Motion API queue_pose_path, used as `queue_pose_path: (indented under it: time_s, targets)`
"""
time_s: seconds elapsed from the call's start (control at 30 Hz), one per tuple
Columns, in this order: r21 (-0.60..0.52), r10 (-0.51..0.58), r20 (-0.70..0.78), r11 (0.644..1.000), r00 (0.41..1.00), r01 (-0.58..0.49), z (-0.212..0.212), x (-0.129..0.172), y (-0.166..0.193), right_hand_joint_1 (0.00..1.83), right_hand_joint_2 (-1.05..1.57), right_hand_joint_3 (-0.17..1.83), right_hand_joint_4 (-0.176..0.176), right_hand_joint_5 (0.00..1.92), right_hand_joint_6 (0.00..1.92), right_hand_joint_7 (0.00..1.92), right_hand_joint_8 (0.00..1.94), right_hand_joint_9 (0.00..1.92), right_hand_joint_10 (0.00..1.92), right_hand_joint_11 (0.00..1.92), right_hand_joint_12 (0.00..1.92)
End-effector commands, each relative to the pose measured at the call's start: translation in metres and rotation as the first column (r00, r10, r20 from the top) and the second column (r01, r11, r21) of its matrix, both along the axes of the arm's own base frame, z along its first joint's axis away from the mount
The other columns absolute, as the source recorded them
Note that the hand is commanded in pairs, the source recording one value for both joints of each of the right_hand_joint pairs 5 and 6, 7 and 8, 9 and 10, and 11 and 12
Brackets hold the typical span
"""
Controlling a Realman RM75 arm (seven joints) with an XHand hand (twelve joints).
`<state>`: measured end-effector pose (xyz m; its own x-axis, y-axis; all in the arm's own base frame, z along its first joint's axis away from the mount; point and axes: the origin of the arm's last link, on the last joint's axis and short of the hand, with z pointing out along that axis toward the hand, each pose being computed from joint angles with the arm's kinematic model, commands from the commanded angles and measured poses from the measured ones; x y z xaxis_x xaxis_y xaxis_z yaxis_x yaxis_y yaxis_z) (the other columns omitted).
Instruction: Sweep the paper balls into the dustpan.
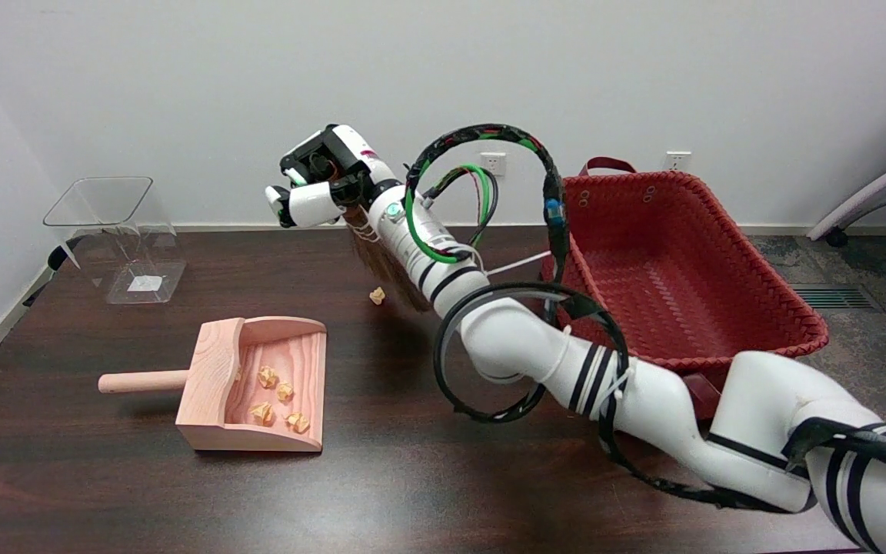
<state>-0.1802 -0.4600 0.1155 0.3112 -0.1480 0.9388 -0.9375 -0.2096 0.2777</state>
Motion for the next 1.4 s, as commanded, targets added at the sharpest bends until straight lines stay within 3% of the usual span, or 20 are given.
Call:
queue_pose_path:
  time_s: [0.03,0.23,0.67,0.93,1.4]
  targets:
    - [0.015,0.074,-0.226,0.997,0.971,-0.073,0.039,0.003,-0.026,1.36,0.47,1.15,0.0,1.92,1.92,1.92,1.92,1.92,1.92,1.92,1.92]
    - [-0.001,0.054,-0.238,0.998,0.97,-0.056,0.042,-0.008,-0.026,1.34,0.48,1.16,0.0,1.92,1.92,1.92,1.92,1.92,1.92,1.92,1.92]
    - [0.012,-0.045,-0.034,0.999,0.998,0.046,0.037,-0.031,-0.022,1.33,0.45,1.19,0.0,1.92,1.92,1.92,1.92,1.92,1.92,1.92,1.92]
    - [0.065,-0.147,0.092,0.988,0.985,0.141,0.025,-0.042,-0.019,1.34,0.39,1.23,0.0,1.92,1.92,1.92,1.92,1.92,1.92,1.92,1.92]
    - [0.118,-0.222,0.177,0.972,0.959,0.203,0.004,-0.056,-0.007,1.36,0.31,1.29,0.0,1.92,1.92,1.92,1.92,1.92,1.92,1.92,1.92]
